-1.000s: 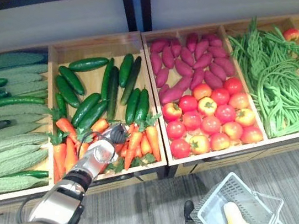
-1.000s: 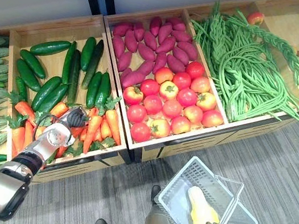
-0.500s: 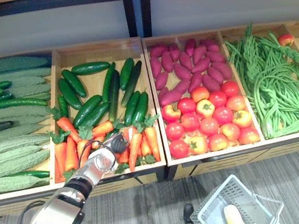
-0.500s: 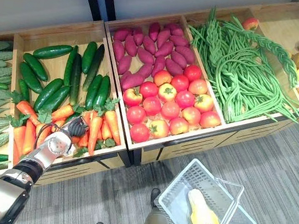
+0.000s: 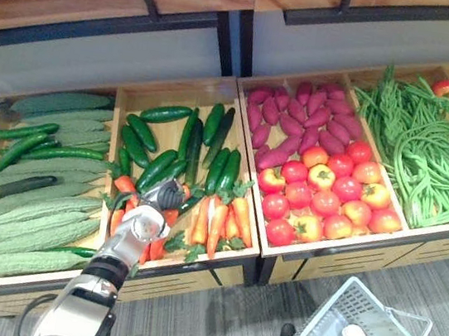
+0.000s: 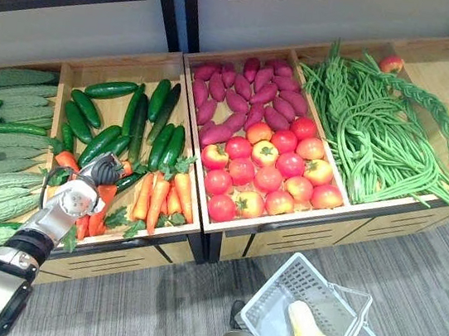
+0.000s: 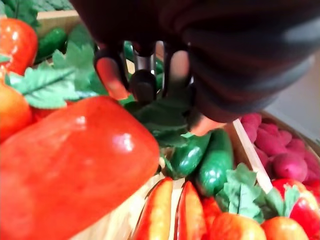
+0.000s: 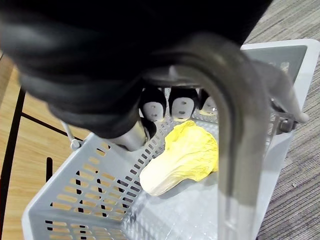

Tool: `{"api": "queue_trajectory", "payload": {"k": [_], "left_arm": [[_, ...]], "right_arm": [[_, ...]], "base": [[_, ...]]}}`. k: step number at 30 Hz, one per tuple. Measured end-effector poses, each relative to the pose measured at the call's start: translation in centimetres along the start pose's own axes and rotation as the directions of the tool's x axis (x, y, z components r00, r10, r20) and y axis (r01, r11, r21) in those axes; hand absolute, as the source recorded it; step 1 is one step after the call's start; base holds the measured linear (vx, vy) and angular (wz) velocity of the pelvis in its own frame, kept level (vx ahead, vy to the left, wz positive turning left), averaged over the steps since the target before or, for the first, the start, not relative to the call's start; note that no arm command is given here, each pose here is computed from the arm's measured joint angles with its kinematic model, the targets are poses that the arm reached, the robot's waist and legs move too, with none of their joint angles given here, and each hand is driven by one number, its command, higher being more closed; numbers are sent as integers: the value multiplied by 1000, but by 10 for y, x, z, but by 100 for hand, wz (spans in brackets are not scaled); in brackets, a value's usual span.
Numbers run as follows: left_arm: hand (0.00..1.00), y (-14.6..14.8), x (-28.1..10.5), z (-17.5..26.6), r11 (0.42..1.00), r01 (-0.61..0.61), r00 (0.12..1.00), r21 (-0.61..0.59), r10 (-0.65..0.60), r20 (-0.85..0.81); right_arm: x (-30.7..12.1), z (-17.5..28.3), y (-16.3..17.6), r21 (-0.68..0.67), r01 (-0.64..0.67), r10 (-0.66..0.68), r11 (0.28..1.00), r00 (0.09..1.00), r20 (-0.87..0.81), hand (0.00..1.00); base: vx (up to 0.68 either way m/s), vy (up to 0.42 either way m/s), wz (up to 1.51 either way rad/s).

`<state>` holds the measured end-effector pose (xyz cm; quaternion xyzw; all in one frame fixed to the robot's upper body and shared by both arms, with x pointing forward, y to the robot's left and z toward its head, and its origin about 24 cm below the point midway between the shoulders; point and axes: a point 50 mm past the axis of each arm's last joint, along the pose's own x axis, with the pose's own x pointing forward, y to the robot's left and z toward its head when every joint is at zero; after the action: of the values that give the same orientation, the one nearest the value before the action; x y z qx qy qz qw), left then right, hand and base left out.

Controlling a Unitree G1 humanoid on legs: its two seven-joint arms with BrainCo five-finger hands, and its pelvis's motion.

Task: Pick vegetable in the basket

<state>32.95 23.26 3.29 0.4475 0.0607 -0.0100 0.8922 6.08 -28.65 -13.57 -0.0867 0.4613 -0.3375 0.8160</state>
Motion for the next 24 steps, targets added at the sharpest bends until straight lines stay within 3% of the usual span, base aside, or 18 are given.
{"api": "queue_trajectory", "payload": {"k": [15,24], "left_arm": [[100,24,3,31,996,-88,987,6,86,138],[100,45,-3,65,989,-136,938,60,109,330]], "right_arm": [[-6,-16,1,35,17,-15,999,999,-51,100],[-2,-13,-16,49,80,-78,996,996,-52,100]], "base": [[-45,-43,6],[-67,-36,-4]]}}
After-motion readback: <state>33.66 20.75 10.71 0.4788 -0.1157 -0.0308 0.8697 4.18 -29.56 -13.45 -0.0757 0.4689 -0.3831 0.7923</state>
